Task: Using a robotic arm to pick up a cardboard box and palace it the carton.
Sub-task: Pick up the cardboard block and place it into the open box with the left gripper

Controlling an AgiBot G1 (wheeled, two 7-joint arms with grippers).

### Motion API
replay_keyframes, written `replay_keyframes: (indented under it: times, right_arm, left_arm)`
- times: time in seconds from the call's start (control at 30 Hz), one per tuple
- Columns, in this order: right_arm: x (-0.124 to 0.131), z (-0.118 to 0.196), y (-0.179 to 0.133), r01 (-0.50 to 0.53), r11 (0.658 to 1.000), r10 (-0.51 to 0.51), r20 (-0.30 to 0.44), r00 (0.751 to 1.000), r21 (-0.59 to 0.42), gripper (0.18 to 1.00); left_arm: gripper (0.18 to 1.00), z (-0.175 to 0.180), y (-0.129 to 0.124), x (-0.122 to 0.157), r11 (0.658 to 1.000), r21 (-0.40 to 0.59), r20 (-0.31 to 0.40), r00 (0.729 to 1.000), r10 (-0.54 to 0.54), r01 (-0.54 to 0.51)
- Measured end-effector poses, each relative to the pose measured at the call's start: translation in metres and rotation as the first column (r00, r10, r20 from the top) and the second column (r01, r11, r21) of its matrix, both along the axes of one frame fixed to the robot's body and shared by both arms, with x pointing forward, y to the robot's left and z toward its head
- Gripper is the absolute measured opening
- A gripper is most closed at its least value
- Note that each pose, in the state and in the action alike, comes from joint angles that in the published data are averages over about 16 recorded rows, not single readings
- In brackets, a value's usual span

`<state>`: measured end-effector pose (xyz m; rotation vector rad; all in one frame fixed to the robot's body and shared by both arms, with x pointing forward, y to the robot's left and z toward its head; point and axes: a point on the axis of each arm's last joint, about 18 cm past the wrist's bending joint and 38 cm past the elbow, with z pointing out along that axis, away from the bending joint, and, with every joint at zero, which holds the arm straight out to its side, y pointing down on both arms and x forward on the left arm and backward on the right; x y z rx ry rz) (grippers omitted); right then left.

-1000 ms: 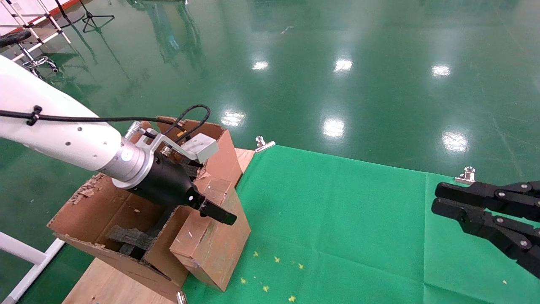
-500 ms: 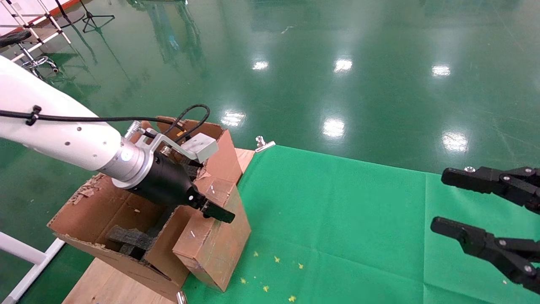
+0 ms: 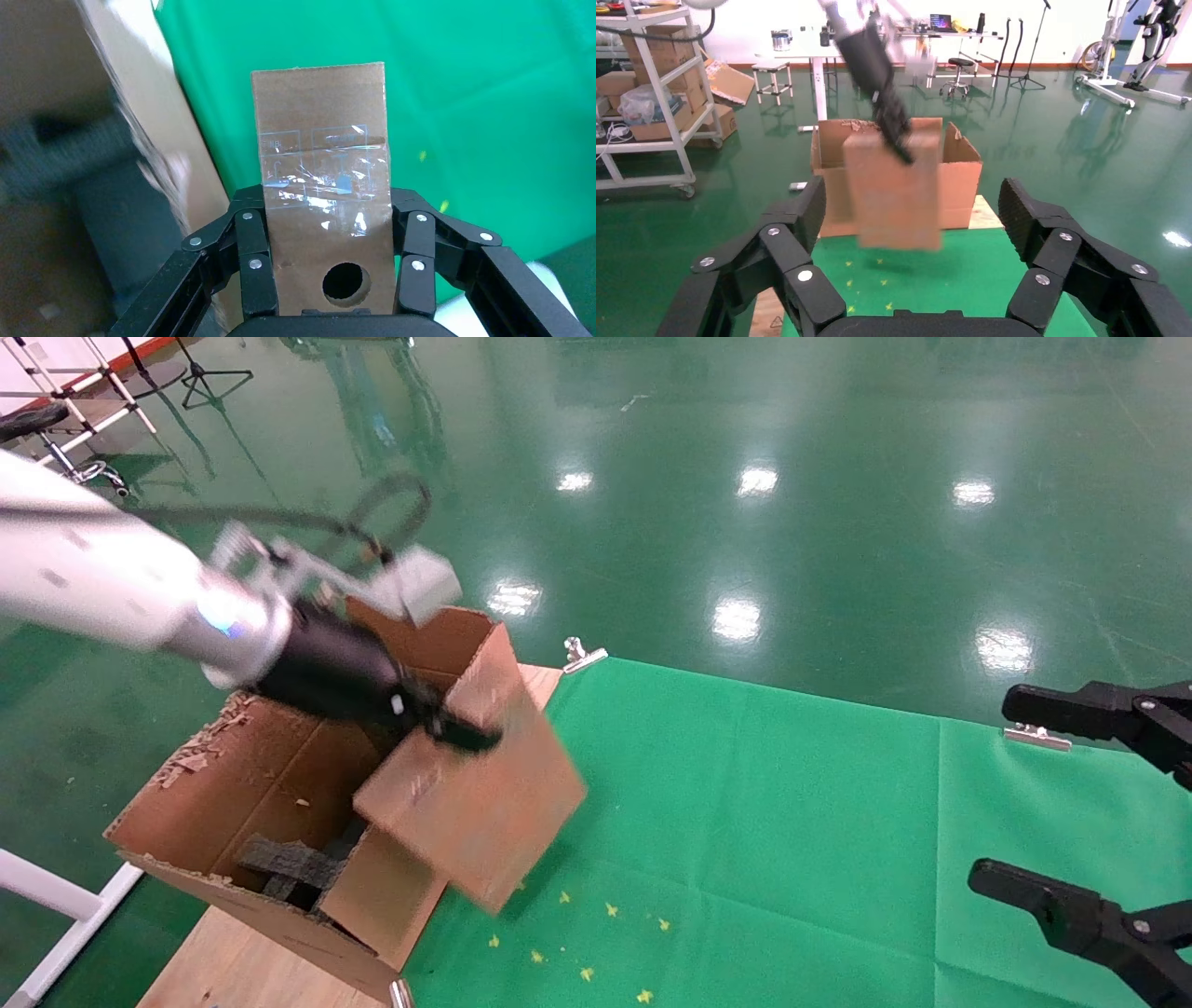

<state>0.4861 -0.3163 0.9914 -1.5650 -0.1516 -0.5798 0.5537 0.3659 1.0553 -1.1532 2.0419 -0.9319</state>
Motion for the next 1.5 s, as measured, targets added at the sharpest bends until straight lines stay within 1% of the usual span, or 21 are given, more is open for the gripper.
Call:
replay_keyframes:
  times: [0.13,0.27,0.37,0.43,0.53,0.63,0.8,0.97,1.1,1.23,1.5]
  right_arm:
    - [0.0,0.0,0.0,0.0,1.0,0.0,0.0,1.0,0.0,0.874]
    - [0.0,0.0,0.0,0.0,1.0,0.0,0.0,1.0,0.0,0.93]
    - [0.0,0.0,0.0,0.0,1.0,0.0,0.0,1.0,0.0,0.955]
    - [0.0,0.0,0.0,0.0,1.0,0.0,0.0,1.0,0.0,0.972]
    - [0.0,0.0,0.0,0.0,1.0,0.0,0.0,1.0,0.0,0.984]
    - [0.0,0.0,0.0,0.0,1.0,0.0,0.0,1.0,0.0,0.995]
    - [0.0,0.0,0.0,0.0,1.0,0.0,0.0,1.0,0.0,0.999]
    - [0.0,0.0,0.0,0.0,1.0,0.0,0.0,1.0,0.0,1.001]
    - [0.0,0.0,0.0,0.0,1.0,0.0,0.0,1.0,0.0,1.001]
    - [0.0,0.0,0.0,0.0,1.0,0.0,0.0,1.0,0.0,1.001]
    - [0.0,0.0,0.0,0.0,1.0,0.0,0.0,1.0,0.0,1.001]
  left_arm:
    - [0.441,0.04,0.017,-0.014,1.0,0.001,0.121,0.993,-0.006,0.005]
    - [0.436,0.074,0.04,-0.03,1.0,0.018,0.226,0.974,0.018,-0.022]
    - [0.433,0.09,0.062,-0.04,0.997,0.034,0.274,0.96,0.053,-0.065]
    - [0.433,0.094,0.079,-0.044,0.994,0.045,0.288,0.954,0.082,-0.099]
    - [0.432,0.09,0.105,-0.046,0.987,0.054,0.281,0.951,0.13,-0.151]
    - [0.431,0.077,0.131,-0.044,0.979,0.058,0.252,0.952,0.173,-0.193]
    - [0.431,0.043,0.17,-0.034,0.97,0.048,0.184,0.956,0.227,-0.239]
    - [0.43,0.007,0.201,-0.022,0.96,0.033,0.132,0.953,0.271,-0.278]
    - [0.43,-0.015,0.22,-0.012,0.95,0.031,0.108,0.946,0.305,-0.31]
    - [0.429,-0.032,0.233,-0.003,0.939,0.04,0.091,0.937,0.338,-0.343]
    - [0.427,-0.059,0.244,0.016,0.92,0.067,0.063,0.922,0.382,-0.385]
